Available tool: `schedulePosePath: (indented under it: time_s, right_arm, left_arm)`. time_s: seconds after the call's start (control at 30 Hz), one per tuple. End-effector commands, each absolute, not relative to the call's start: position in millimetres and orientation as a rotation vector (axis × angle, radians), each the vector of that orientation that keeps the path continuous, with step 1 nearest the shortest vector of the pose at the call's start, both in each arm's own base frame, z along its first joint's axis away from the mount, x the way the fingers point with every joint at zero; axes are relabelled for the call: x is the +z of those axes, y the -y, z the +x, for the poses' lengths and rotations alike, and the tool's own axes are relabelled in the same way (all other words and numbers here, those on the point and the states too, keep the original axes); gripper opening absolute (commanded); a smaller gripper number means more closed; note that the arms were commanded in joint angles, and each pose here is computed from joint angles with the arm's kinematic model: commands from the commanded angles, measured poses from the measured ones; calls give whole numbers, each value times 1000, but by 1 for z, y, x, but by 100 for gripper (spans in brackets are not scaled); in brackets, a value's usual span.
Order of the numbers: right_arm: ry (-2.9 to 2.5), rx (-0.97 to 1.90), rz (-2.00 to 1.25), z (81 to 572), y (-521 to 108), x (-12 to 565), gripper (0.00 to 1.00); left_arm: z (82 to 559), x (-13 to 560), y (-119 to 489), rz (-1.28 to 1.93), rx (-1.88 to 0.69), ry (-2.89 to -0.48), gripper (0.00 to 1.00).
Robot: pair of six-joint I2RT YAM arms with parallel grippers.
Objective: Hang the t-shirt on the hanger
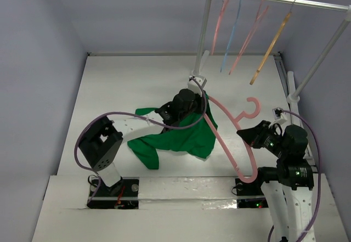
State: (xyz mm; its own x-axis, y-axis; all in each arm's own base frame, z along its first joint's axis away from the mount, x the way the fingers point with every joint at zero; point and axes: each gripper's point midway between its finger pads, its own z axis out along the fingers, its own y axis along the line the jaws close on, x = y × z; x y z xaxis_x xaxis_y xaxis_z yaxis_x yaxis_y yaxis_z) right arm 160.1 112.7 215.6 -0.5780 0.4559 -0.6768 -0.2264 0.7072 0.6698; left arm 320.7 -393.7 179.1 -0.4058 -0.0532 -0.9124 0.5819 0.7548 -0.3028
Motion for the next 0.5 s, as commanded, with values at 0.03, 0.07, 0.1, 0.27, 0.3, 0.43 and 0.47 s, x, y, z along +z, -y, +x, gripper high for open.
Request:
schedulePosePath:
  time_s: [0.03, 0.07, 0.1, 0.27, 0.3, 0.43, 0.47]
  right_arm:
    - [-1834, 1002, 88, 172, -123, 250, 0]
    - [-1830, 1023, 76, 171, -125, 252, 0]
    - [-1813, 1023, 69, 172, -125, 256, 0]
    - [-1828, 1044, 9, 169, -130, 259, 0]
    - [-1847, 1037, 9, 164, -130, 258, 0]
    - [-1871, 1046, -101, 141, -136, 272, 0]
    - [-1872, 1072, -128, 136, -139, 275, 0]
  left_arm:
    - [304, 217, 395, 392, -781, -1793, 0]
    - [304, 217, 394, 391, -779, -1794, 0]
    - [304, 218, 394, 385, -784, -1795, 0]
    - [304, 238, 388, 351, -771, -1762, 0]
    - [305, 242, 385, 344, -755, -1755, 0]
    - [317, 262, 365, 305, -643, -1736, 0]
    - [322, 265, 359, 291, -636, -1732, 0]
